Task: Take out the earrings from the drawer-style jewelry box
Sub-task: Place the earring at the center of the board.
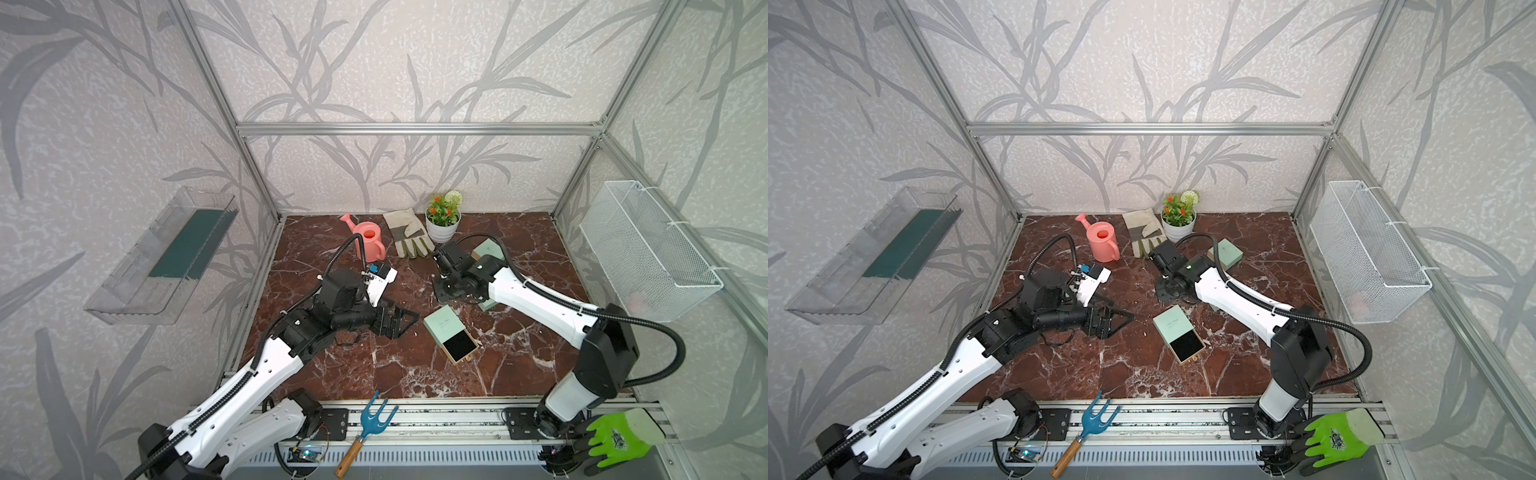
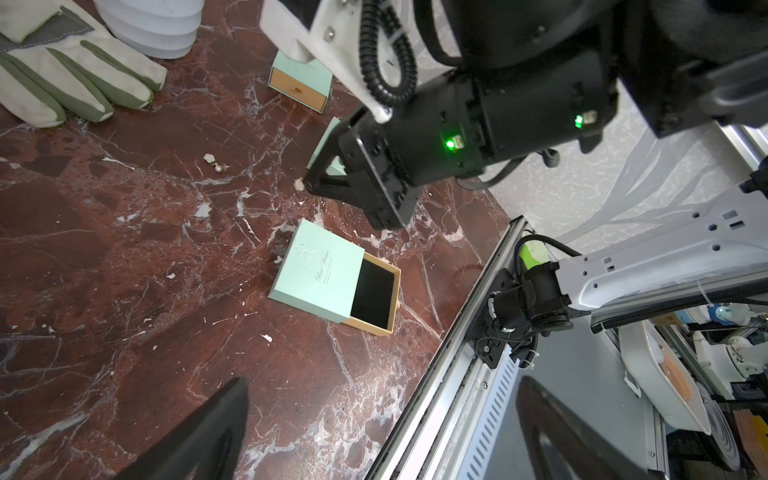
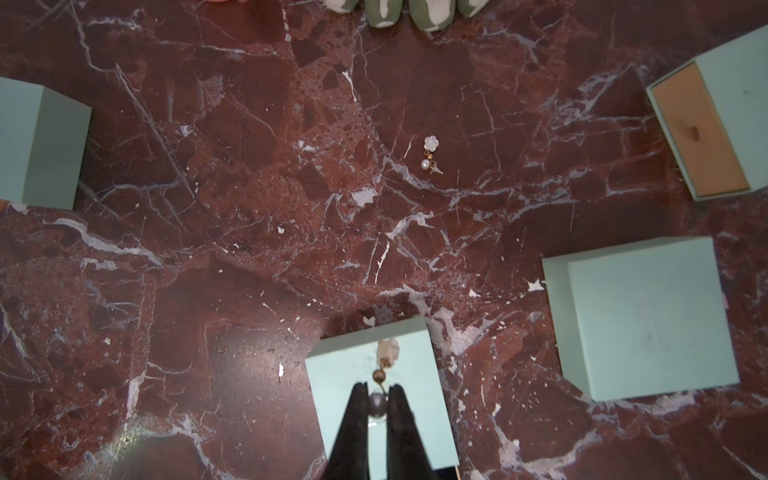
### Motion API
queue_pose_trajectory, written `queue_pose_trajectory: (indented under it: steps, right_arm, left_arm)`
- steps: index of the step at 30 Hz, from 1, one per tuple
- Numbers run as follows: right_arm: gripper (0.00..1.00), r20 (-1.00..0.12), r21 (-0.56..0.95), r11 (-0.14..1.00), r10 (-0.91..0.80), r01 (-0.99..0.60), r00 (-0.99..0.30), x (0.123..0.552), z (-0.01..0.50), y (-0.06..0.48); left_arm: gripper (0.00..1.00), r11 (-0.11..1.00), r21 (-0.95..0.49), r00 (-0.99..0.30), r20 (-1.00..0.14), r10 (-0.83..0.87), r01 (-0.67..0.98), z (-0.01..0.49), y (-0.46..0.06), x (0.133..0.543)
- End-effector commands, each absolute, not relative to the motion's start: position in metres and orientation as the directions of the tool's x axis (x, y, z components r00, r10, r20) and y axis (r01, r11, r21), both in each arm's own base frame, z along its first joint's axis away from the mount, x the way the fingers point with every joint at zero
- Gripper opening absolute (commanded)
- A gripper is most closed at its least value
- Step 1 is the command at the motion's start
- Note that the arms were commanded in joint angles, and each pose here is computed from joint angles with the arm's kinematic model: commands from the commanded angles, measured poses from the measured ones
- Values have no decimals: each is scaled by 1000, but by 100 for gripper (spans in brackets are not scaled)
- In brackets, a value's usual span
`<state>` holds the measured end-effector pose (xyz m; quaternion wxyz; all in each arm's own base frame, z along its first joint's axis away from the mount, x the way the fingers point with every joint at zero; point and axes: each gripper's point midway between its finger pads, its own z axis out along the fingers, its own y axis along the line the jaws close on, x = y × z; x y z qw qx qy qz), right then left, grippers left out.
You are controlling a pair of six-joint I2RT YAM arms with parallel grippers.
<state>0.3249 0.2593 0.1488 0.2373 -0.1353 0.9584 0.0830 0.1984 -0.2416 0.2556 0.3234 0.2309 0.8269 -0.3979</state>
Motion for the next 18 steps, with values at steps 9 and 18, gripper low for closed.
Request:
queue_pose_trajectory:
  steps: [9, 18]
  right_arm:
    - [6, -379, 136, 945, -227, -296, -897, 362, 100, 272]
    - [5, -325, 121, 952, -229, -280, -918, 366, 68, 270]
  left_arm:
    - [99, 583, -473, -649, -750, 128, 661, 262, -237, 198]
    - [99, 582, -472, -649, -750, 129, 662, 262, -237, 198]
